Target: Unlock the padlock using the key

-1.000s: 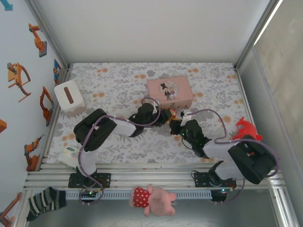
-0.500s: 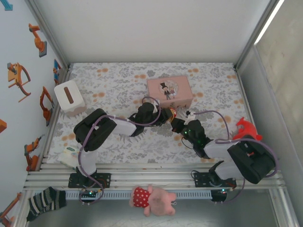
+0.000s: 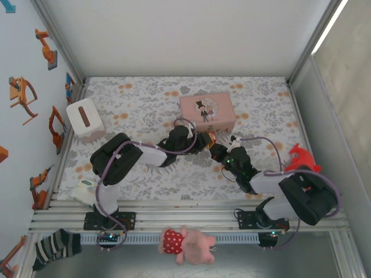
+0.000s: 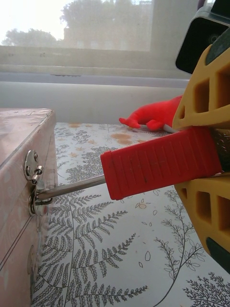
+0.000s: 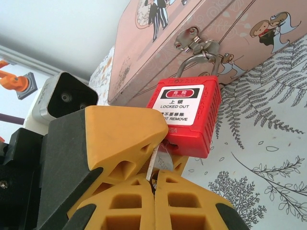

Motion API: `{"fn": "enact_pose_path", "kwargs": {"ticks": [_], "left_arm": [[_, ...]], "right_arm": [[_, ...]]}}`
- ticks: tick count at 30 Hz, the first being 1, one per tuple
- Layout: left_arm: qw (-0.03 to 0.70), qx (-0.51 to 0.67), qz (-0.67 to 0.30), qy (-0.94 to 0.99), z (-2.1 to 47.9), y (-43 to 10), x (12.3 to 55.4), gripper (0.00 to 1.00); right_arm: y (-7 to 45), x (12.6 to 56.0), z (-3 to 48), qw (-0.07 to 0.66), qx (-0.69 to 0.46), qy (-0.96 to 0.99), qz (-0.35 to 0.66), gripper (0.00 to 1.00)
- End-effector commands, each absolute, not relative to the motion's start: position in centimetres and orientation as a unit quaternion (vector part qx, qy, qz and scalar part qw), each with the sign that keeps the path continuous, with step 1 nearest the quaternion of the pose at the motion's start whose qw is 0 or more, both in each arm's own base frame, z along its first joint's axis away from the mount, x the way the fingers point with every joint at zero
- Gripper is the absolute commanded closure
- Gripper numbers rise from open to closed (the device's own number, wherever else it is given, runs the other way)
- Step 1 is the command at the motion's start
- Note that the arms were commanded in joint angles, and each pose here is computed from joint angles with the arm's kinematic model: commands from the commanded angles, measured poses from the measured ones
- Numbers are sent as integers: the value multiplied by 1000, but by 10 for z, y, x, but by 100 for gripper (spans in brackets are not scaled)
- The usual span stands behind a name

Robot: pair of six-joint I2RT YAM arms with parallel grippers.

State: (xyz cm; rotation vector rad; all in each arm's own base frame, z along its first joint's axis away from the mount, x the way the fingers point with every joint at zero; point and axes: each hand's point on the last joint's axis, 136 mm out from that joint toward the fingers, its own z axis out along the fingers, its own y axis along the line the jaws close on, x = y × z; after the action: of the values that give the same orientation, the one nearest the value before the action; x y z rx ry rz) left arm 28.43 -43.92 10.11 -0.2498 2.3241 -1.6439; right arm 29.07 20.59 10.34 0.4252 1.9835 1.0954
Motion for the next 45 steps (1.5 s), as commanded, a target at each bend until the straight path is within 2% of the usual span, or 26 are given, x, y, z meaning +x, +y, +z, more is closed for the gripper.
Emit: {"fn": "enact_pose_path", "kwargs": {"ticks": [1,17,22,30,32,33,35,37,45], "left_arm": [[106,55,-668,735,186,-474,222,100],[115,59,-662,739,188,-472,222,100],[117,58,-661,739,189,-471,223,100],[122,52,-653,745,185,-465,225,100],[125,48,-646,751,182,-460,228,92],[126,47,-644,753,181,-458,229,85],[132,50,-639,756,185,-453,232,65],[141,55,-628,764,188,-446,234,55],[173,50,-568,803,188,-411,250,42]], "right_arm": [[173,321,130,462,269,727,431,100],[147,313,125,401,416,693,432,100],[150,314,131,384,430,689,439,100],[139,306,137,403,413,711,402,100],[140,305,136,399,401,726,391,100],[141,305,136,399,394,733,386,100],[143,304,138,402,372,751,370,100],[142,304,140,409,353,764,352,100],[138,302,134,418,310,792,319,100]]}}
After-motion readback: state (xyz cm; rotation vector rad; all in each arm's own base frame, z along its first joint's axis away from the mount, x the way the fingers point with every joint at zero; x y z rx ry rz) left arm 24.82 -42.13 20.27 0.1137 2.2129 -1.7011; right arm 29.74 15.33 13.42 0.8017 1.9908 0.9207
